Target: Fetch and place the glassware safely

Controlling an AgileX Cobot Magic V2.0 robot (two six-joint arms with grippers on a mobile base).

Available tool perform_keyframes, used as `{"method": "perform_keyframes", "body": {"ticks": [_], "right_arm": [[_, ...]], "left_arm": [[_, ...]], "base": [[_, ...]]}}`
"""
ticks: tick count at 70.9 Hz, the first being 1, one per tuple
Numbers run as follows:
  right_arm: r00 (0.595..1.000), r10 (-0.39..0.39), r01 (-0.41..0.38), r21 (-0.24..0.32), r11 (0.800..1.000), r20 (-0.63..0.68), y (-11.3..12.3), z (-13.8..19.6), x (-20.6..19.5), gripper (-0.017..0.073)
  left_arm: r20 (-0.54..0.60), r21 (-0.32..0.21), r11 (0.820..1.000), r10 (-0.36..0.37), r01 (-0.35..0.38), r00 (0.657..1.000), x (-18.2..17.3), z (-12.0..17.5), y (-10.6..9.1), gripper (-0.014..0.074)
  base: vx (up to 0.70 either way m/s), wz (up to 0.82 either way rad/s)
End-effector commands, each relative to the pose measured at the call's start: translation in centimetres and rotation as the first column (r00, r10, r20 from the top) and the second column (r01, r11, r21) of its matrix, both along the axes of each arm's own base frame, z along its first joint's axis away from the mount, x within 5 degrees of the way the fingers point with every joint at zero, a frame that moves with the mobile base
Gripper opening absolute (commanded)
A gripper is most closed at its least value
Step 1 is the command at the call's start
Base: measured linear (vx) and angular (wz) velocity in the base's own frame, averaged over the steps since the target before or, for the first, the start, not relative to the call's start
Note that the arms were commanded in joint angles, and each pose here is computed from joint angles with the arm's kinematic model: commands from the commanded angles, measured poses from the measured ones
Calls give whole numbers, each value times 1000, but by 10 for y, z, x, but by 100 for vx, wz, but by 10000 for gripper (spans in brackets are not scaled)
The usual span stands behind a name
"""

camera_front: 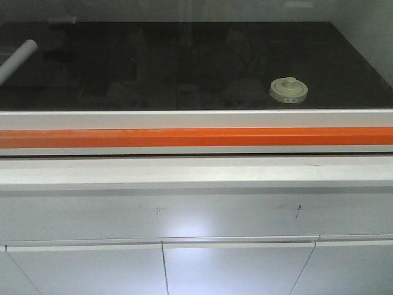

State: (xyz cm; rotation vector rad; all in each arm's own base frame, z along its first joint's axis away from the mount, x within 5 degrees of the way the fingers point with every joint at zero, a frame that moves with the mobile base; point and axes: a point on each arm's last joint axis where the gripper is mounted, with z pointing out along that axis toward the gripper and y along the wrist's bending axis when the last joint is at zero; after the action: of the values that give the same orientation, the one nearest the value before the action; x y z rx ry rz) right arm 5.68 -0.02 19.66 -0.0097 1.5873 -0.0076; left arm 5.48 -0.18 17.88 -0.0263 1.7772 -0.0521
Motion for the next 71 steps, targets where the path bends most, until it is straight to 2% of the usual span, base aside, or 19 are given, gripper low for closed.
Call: {"method": "perform_keyframes", "body": {"ticks": [1, 71], "right_arm": [[998, 2, -1, -14, 1000, 67, 0, 1, 0, -3], [998, 2, -1, -14, 1000, 67, 0, 1, 0, -3]], "left_arm": [[63, -16, 1000, 7, -6, 998, 1, -2, 0, -7], [65, -16, 1000, 7, -6, 998, 1, -1, 0, -7]], "base": [[0, 0], [0, 0]]}}
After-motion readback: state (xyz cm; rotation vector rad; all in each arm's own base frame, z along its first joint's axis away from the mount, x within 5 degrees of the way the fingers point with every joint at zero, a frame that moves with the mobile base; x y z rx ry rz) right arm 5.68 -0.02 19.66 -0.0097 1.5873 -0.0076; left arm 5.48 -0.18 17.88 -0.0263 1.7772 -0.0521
